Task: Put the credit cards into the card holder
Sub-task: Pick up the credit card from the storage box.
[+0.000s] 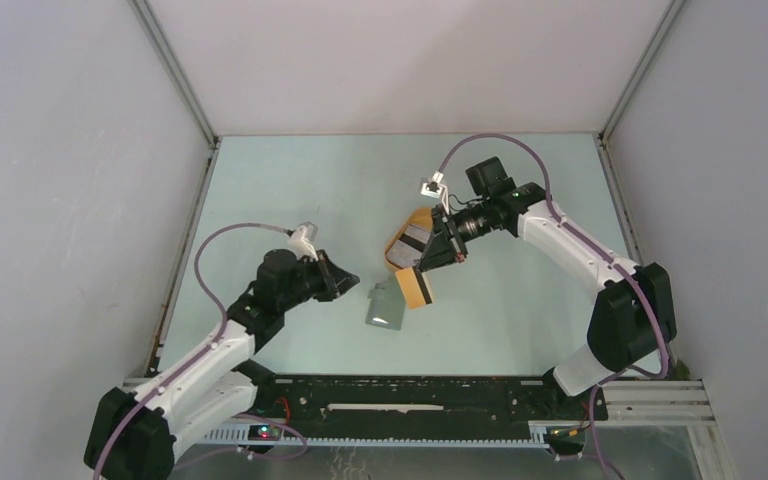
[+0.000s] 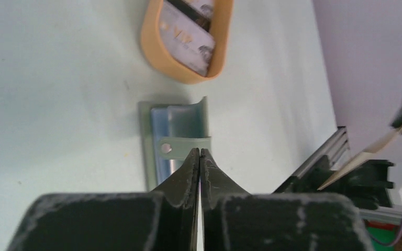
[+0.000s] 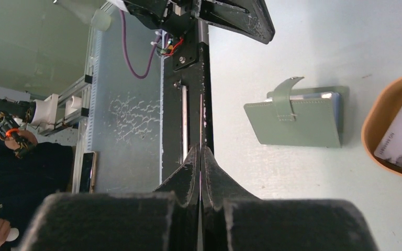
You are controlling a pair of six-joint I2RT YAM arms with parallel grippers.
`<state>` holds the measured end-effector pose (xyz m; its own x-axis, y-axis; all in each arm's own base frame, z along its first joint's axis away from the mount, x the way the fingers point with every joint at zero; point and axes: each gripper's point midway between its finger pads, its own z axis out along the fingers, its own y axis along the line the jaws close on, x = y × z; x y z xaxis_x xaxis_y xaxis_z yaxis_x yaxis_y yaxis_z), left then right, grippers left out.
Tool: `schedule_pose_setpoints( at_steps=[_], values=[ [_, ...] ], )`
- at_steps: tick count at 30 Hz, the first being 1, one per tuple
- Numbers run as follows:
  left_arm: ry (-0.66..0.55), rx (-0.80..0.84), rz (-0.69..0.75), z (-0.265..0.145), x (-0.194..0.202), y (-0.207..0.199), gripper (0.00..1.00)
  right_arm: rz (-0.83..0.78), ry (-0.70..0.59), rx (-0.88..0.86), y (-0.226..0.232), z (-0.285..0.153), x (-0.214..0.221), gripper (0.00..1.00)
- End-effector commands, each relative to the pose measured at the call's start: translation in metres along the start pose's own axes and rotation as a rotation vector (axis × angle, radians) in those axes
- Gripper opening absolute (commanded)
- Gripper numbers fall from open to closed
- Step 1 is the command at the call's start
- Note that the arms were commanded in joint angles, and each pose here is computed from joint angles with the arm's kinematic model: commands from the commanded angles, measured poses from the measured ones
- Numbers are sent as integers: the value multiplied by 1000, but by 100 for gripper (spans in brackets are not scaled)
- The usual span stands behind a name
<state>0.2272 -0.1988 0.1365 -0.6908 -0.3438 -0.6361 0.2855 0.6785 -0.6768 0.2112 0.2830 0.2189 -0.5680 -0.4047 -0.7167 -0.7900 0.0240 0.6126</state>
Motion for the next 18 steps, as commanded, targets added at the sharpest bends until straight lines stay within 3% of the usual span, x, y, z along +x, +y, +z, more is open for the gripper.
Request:
schedule_pose_setpoints(
  at_steps=[1,9,18],
  values=[
    [58,-74,-17,11,19,21,3,-52,-41,20,3,-10,-7,0],
    [206,-48,-7,35,52,15,2,-46,-71,37,3,-18,-7,0],
    [316,95,39,52,71,-30,5,3,-114,148,-15,-28,-13,0]
  ],
)
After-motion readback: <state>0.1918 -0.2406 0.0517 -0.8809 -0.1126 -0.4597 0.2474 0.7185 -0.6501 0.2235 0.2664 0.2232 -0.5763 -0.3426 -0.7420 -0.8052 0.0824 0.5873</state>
